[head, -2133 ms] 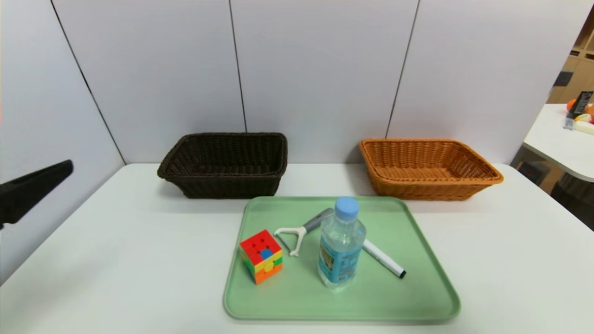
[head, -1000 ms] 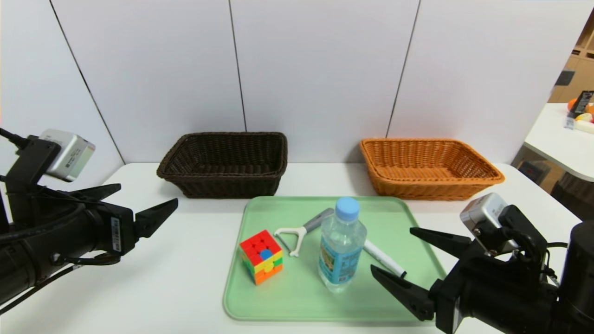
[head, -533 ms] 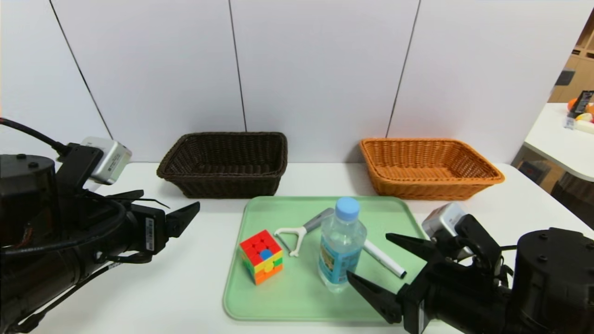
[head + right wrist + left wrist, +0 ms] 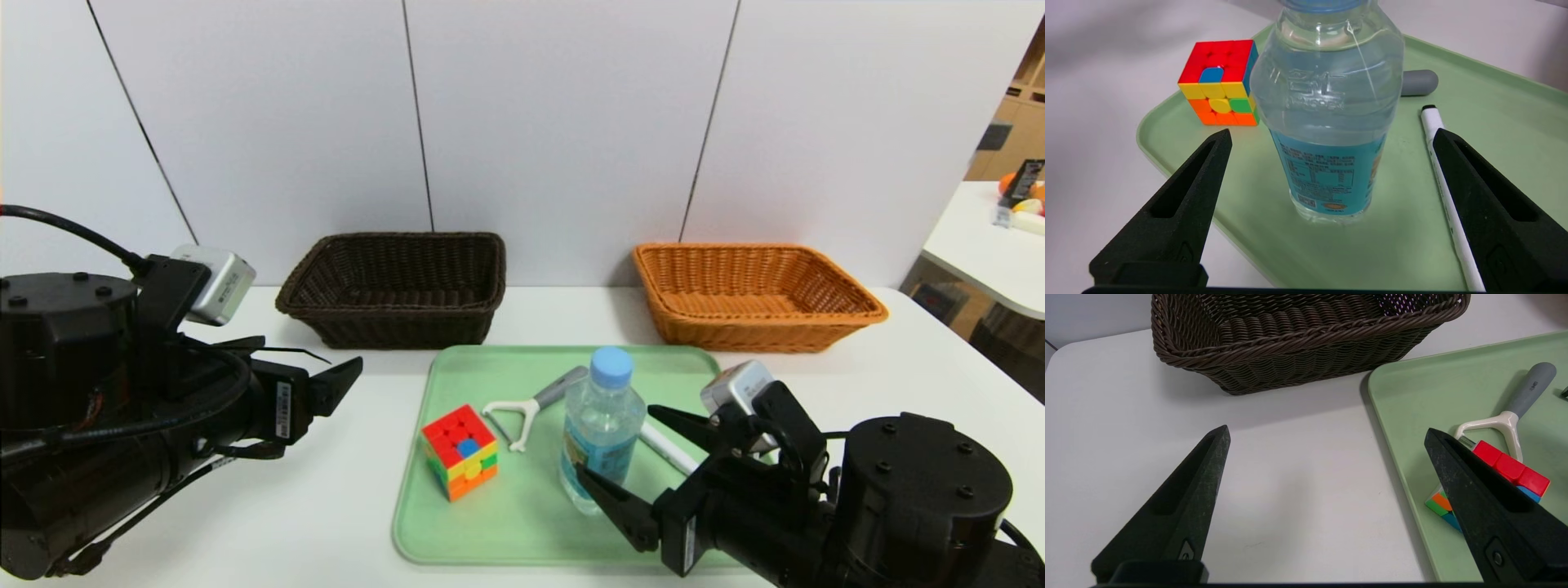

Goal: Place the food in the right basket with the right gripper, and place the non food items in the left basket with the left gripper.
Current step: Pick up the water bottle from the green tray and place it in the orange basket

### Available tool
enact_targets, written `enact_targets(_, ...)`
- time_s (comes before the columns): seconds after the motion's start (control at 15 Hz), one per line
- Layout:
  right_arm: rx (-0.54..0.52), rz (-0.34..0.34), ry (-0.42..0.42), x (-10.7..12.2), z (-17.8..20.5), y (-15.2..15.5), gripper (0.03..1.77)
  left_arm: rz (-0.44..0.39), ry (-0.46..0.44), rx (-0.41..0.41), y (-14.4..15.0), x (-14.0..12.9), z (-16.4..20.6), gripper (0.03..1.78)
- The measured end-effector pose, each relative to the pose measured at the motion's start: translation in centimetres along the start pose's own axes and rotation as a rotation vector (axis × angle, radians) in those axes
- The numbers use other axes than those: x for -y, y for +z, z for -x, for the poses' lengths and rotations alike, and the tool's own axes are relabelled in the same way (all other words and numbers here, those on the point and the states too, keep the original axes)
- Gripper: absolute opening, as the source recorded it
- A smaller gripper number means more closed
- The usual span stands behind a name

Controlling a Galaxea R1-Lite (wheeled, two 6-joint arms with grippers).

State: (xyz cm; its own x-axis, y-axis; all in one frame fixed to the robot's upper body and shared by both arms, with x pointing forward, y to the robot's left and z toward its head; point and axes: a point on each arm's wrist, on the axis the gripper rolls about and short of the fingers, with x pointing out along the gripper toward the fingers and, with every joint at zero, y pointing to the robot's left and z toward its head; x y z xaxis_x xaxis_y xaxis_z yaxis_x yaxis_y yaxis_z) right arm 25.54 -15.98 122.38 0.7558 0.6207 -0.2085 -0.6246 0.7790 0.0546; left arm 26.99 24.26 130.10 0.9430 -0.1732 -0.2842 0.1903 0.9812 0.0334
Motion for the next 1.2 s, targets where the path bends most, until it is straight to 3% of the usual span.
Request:
enact_targets(0.53,0.133,-0.027,-0.043,-0.9,-2.3,-1.2,1.7,-0.004,0.02,-0.014,-0.2,0.0,-0.4,1.69)
enact_targets(1.2,0.083,-0.054,-0.056,-1.4,-3.8,-2.7,1.7,-0.011,0.022,-0.032,-0.5,0.2,-0.9,1.69)
